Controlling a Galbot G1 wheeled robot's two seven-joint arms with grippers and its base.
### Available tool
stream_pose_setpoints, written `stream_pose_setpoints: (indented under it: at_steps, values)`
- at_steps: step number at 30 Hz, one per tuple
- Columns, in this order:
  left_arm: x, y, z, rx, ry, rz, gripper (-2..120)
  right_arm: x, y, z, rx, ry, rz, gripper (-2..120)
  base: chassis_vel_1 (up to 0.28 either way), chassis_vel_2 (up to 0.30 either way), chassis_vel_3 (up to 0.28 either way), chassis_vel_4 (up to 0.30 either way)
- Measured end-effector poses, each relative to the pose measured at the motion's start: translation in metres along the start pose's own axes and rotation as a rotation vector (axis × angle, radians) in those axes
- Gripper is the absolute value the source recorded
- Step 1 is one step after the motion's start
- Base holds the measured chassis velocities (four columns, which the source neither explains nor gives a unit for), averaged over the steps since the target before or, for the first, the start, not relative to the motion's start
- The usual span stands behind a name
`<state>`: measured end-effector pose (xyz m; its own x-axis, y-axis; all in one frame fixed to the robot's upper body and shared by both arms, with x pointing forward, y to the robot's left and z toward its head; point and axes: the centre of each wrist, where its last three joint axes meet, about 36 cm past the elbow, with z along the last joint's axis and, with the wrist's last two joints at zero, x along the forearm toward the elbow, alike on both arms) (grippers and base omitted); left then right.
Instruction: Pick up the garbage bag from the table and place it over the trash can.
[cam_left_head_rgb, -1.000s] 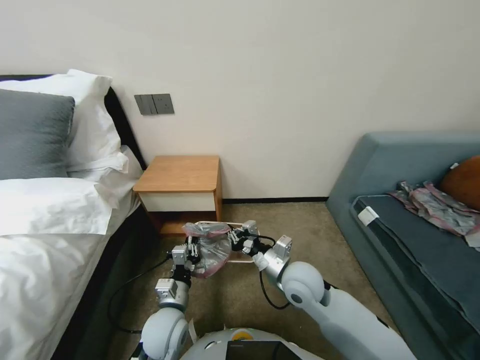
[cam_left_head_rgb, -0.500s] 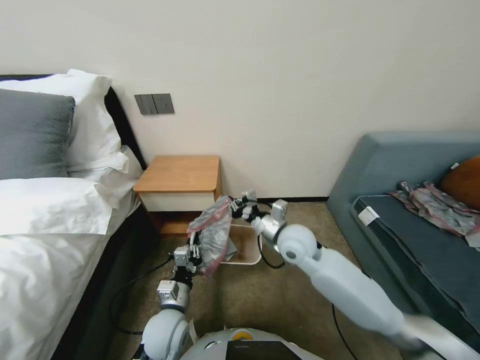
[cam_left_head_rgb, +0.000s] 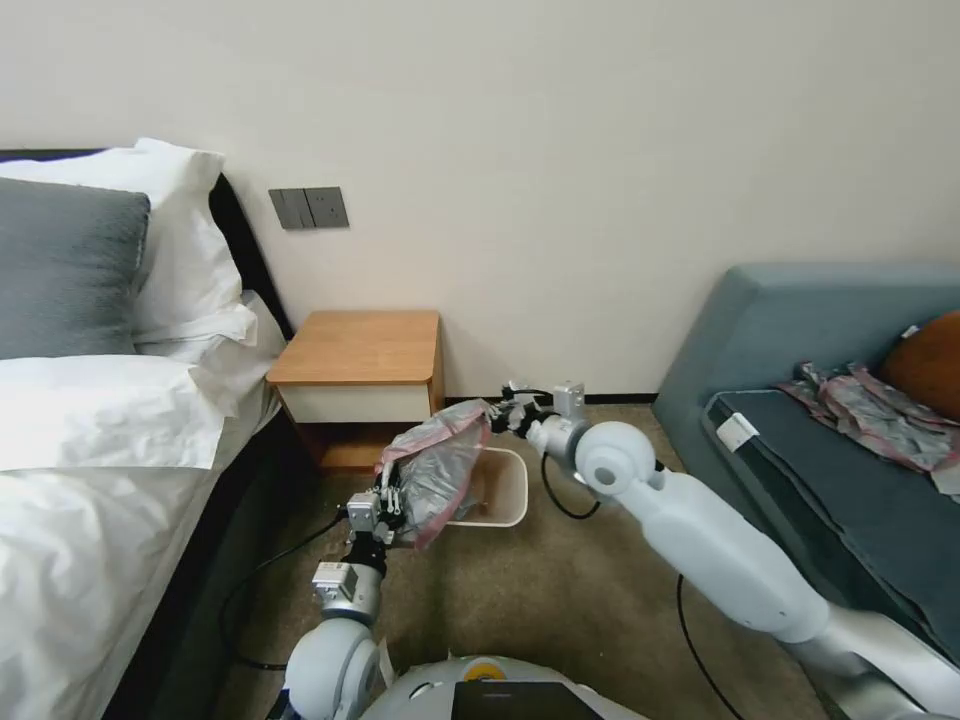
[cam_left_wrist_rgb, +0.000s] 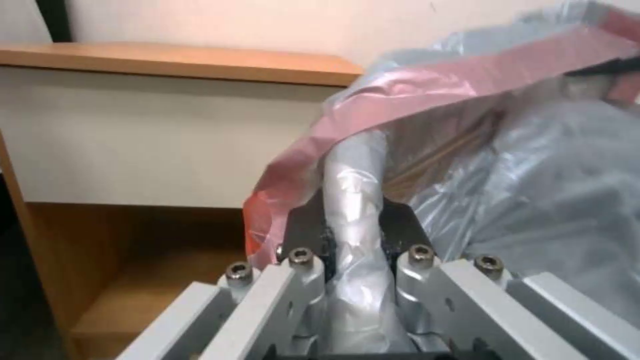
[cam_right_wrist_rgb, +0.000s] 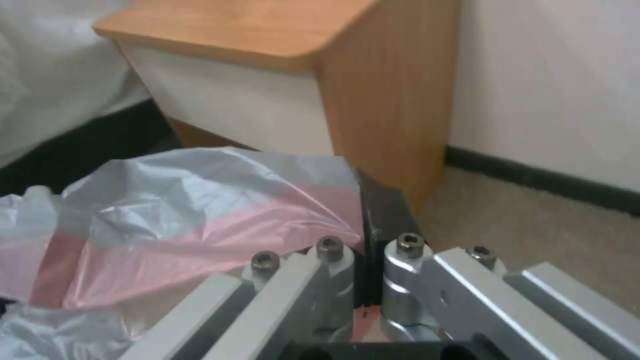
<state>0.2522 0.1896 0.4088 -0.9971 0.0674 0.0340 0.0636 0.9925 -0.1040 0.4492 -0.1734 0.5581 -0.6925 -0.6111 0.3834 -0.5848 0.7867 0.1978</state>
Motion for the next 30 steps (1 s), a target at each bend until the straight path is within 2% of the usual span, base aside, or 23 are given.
stream_pose_setpoints:
  at_steps: [7, 10, 13, 14, 18, 20, 22, 24, 26, 29, 30]
  values:
    - [-0.001, 0.000, 0.001, 0.006, -0.002, 0.002, 7, 0.006, -0.009, -0.004, -0.008, 0.039, 0.002, 0, 0.000, 0.000, 0.000, 0.000]
    - [-0.001, 0.000, 0.002, 0.007, -0.002, 0.002, 7, 0.007, -0.008, -0.003, -0.002, 0.052, 0.000, 6, 0.000, 0.000, 0.000, 0.000]
    - [-0.002, 0.002, 0.001, 0.007, -0.003, -0.001, 7, 0.011, -0.008, -0.001, 0.022, 0.048, 0.003, 21, 0.000, 0.000, 0.000, 0.000]
    - [-0.002, 0.002, 0.001, 0.007, -0.003, -0.001, 7, 0.011, -0.008, -0.001, 0.022, 0.048, 0.003, 21, 0.000, 0.000, 0.000, 0.000]
    - [-0.004, 0.006, 0.002, 0.006, 0.000, -0.005, 7, 0.026, -0.006, 0.002, 0.112, 0.007, -0.051, 38, 0.000, 0.000, 0.000, 0.000]
    - [-0.004, 0.006, 0.002, 0.006, 0.001, -0.006, 7, 0.029, -0.005, 0.003, 0.124, 0.002, -0.059, 41, 0.000, 0.000, 0.000, 0.000]
    - [-0.005, 0.007, 0.002, 0.007, 0.001, -0.010, 7, 0.039, -0.002, 0.004, 0.168, -0.011, -0.064, 53, 0.000, 0.000, 0.000, 0.000]
    - [-0.005, 0.007, 0.002, 0.007, 0.001, -0.010, 7, 0.041, -0.001, 0.005, 0.180, -0.012, -0.065, 54, 0.000, 0.000, 0.000, 0.000]
    - [-0.006, 0.008, 0.001, 0.009, 0.002, -0.012, 7, 0.048, -0.002, 0.010, 0.255, -0.026, -0.076, 67, 0.000, 0.000, 0.000, 0.000]
    - [-0.006, 0.009, 0.001, 0.010, 0.004, -0.012, 7, 0.051, -0.003, 0.017, 0.315, -0.041, -0.076, 73, 0.000, 0.000, 0.000, 0.000]
    - [-0.006, 0.009, 0.001, 0.011, 0.005, -0.013, 7, 0.052, -0.004, 0.022, 0.386, -0.068, -0.077, 80, 0.000, 0.000, 0.000, 0.000]
